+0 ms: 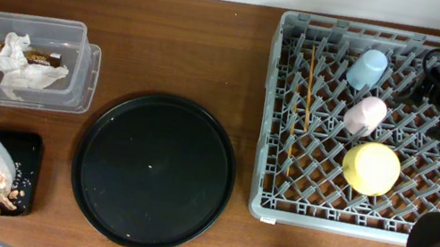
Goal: Sort waste into correct bins and load items into the dishwasher rack
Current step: 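Lift the plate with the left gripper and tip scraps onto the black tray, then carry the emptied plate back and set it on the round tray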
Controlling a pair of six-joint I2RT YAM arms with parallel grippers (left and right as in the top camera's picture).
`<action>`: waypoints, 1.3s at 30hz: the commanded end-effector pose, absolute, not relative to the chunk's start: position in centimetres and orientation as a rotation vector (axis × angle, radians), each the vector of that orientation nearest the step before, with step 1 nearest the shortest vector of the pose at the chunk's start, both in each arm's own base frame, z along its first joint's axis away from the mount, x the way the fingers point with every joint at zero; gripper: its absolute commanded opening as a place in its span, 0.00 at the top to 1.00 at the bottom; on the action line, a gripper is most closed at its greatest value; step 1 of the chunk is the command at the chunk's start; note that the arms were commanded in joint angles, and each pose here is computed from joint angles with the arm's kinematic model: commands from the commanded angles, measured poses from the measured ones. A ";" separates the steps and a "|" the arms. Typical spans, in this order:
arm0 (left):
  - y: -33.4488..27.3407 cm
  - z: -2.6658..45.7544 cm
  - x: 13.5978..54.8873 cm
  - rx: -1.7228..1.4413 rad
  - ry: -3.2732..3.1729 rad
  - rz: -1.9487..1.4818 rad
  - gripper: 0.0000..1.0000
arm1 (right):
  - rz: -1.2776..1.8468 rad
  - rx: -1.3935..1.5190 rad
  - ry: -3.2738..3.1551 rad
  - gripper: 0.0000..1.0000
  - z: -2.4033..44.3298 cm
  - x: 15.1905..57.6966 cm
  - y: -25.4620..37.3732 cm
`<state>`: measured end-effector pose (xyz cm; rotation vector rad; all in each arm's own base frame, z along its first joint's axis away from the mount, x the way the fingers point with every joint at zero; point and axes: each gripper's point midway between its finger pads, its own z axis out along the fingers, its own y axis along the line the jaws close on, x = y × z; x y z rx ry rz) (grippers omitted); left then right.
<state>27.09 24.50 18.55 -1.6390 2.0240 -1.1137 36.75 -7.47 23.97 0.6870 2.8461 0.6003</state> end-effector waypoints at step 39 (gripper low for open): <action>-2.0 29.7 27.5 -0.375 2.583 -1.130 0.99 | 0.612 0.678 2.827 0.02 24.6 36.8 -7.2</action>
